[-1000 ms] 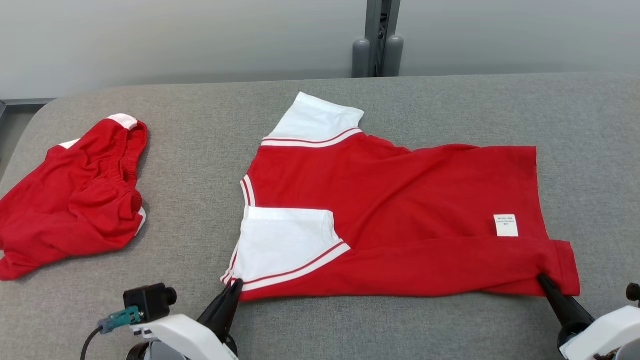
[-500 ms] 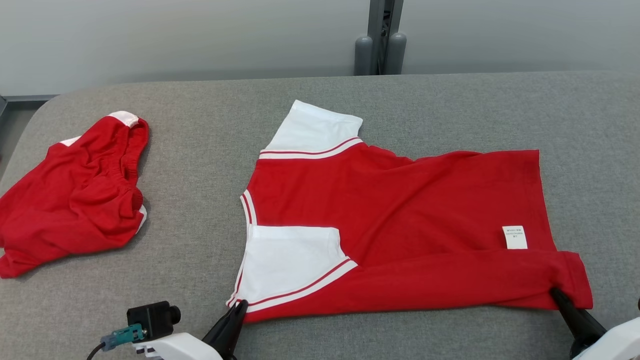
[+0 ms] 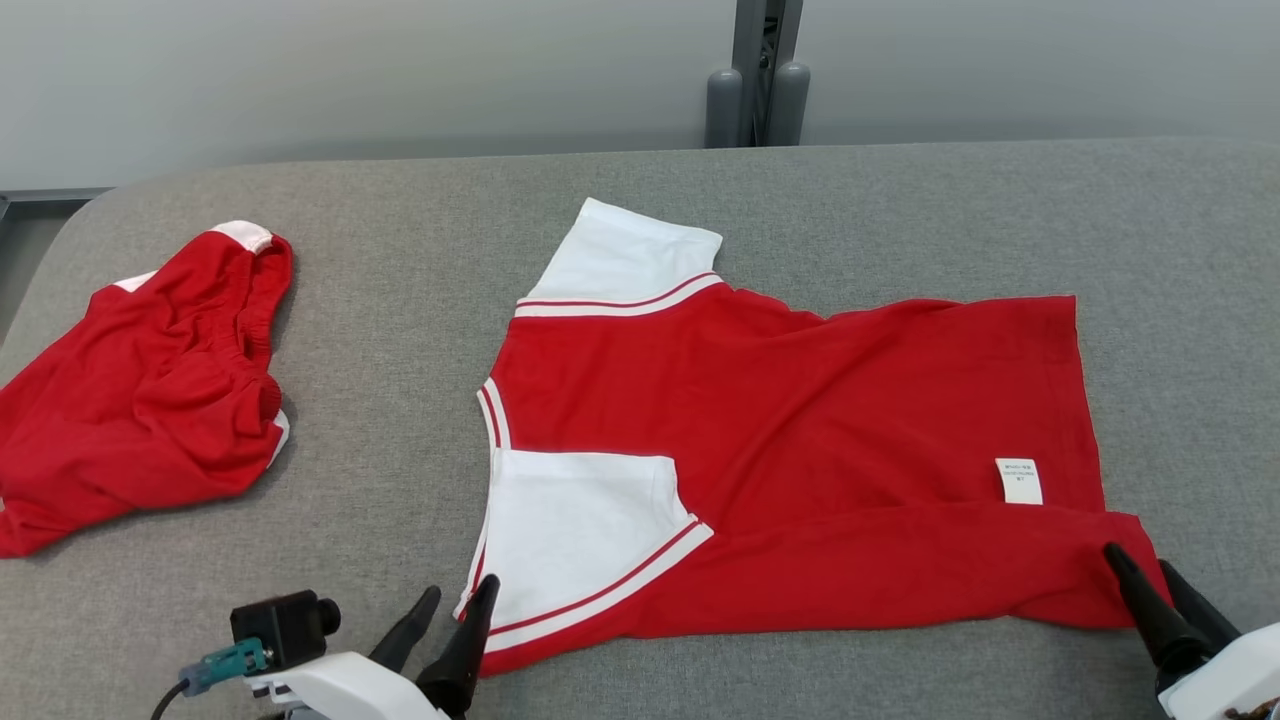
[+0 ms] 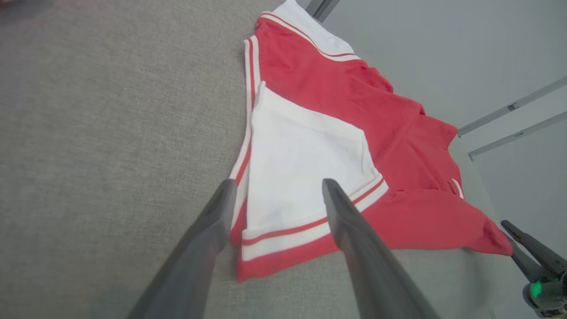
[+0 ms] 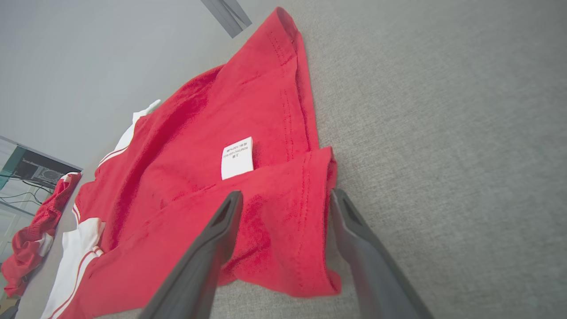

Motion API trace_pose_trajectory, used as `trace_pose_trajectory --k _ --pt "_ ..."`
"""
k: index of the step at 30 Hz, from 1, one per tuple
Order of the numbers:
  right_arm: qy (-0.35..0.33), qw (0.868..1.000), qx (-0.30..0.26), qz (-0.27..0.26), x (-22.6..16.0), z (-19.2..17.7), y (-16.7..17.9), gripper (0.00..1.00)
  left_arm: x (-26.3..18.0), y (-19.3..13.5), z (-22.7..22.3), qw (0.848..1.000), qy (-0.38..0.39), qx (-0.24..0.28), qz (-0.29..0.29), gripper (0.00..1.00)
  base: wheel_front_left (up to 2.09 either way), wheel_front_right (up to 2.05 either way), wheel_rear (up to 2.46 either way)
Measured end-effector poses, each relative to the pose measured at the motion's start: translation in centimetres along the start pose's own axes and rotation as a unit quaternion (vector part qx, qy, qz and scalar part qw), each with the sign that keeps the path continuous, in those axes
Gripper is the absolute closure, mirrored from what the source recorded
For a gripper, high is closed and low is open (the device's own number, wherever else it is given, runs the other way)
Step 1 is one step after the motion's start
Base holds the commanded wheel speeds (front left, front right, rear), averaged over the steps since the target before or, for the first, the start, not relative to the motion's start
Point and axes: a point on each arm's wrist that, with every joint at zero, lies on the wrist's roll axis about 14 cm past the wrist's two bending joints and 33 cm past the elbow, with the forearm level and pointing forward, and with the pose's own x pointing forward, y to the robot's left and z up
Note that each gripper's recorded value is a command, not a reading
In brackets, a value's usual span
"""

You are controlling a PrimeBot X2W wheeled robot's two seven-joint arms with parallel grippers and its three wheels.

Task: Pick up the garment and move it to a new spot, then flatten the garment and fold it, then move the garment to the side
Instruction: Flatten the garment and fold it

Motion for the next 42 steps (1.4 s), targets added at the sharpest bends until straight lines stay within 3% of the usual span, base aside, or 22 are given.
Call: trace_pose_trajectory --k 7,16,24,34,42 --pt "-0.055 0.998 -0.012 -0.003 0.5 3.6 -0.4 0.00 1.0 -1.5 4.3 0.996 -0.067 0.058 -0.025 0.00 0.00 0.00 0.00" --pt "-0.119 0.991 -0.062 0.026 3.4 7.7 2.0 0.00 5.6 -5.3 9.5 0.981 -0.094 0.146 -0.086 0.00 0.00 0.00 0.00" --pt "-0.113 0.989 -0.090 0.014 8.2 8.4 1.7 0.00 12.6 -7.2 12.2 0.977 -0.061 0.167 -0.121 0.00 0.00 0.00 0.00" --pt "-0.082 0.991 -0.105 -0.004 13.8 8.9 0.1 0.00 21.7 -6.1 13.6 0.975 0.015 0.191 -0.114 0.00 0.00 0.00 0.00" --pt "-0.058 0.993 -0.106 -0.006 15.9 8.3 -0.4 0.00 26.0 -5.9 13.1 0.968 0.062 0.216 -0.107 0.00 0.00 0.00 0.00"
